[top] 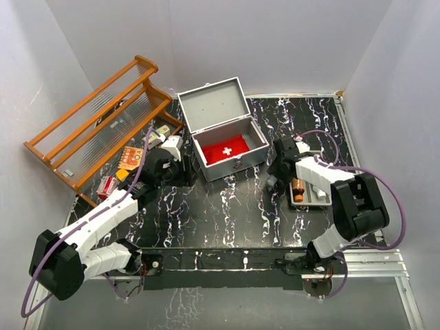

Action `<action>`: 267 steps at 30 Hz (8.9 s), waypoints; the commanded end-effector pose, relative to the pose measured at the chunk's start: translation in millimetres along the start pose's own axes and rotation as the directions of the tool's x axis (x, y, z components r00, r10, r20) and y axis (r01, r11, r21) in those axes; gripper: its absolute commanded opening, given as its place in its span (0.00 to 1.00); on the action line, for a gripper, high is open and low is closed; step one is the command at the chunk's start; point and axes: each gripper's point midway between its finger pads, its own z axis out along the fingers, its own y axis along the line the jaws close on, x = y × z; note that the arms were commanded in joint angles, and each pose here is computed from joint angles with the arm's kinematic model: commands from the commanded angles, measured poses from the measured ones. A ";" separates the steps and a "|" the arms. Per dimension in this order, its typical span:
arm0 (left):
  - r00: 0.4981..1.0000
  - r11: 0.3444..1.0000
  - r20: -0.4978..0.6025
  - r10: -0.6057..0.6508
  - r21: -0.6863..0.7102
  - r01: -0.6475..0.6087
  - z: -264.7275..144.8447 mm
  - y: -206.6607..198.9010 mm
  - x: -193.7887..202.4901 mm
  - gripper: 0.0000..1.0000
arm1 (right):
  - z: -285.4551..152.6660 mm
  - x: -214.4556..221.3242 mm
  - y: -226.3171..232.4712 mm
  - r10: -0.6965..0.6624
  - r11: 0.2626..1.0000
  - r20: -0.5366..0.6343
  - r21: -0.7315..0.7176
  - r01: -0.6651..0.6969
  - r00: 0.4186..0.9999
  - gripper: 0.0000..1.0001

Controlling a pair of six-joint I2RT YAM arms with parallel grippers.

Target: Organize the medicine kit

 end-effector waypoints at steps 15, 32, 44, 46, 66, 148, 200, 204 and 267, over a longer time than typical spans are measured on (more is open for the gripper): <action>0.999 1.000 0.032 0.011 0.012 -0.011 -3.8 -9.1 -18.2 0.50 | -22.7 -43.7 37.8 0.050 0.995 0.141 -0.093 -0.037 0.989 0.20; 0.998 1.000 0.050 0.025 -0.001 -0.025 -15.5 -5.6 -18.8 0.50 | -74.1 -145.1 -41.2 0.469 0.855 0.544 -0.085 -0.511 0.695 0.20; 0.998 0.999 0.058 0.040 -0.008 -0.040 -19.4 -3.9 -20.0 0.50 | -25.4 -143.8 -72.3 0.549 0.784 0.459 0.007 -0.621 0.698 0.22; 0.997 0.999 0.059 0.044 -0.012 -0.043 -20.0 -3.2 -19.8 0.50 | -17.4 -139.8 -69.9 0.549 0.787 0.432 0.019 -0.616 0.715 0.22; 0.997 0.998 0.061 0.056 -0.040 -0.053 -20.9 1.6 -22.5 0.53 | -23.6 -143.3 -53.6 0.491 0.850 0.355 0.003 -0.527 0.795 0.50; 0.978 0.950 0.155 0.137 -0.300 -0.086 -79.7 7.8 -127.0 0.76 | -68.0 21.4 75.8 -0.705 0.651 0.063 -0.337 0.680 0.706 0.15; 0.977 0.920 0.197 0.087 -0.393 -0.002 -82.9 40.7 -105.9 0.85 | -28.6 -50.4 -115.5 -0.061 0.985 0.063 0.168 0.049 0.996 0.35; 0.977 0.924 0.199 0.078 -0.381 0.004 -82.1 39.0 -105.4 0.85 | -21.2 -43.7 -111.9 -0.073 0.987 0.021 0.147 0.069 0.997 0.34; 0.988 0.951 0.151 -0.032 -0.299 0.077 -75.7 64.0 -126.1 0.98 | -143.9 -90.7 52.7 -0.244 0.964 0.187 -0.056 0.258 0.952 0.00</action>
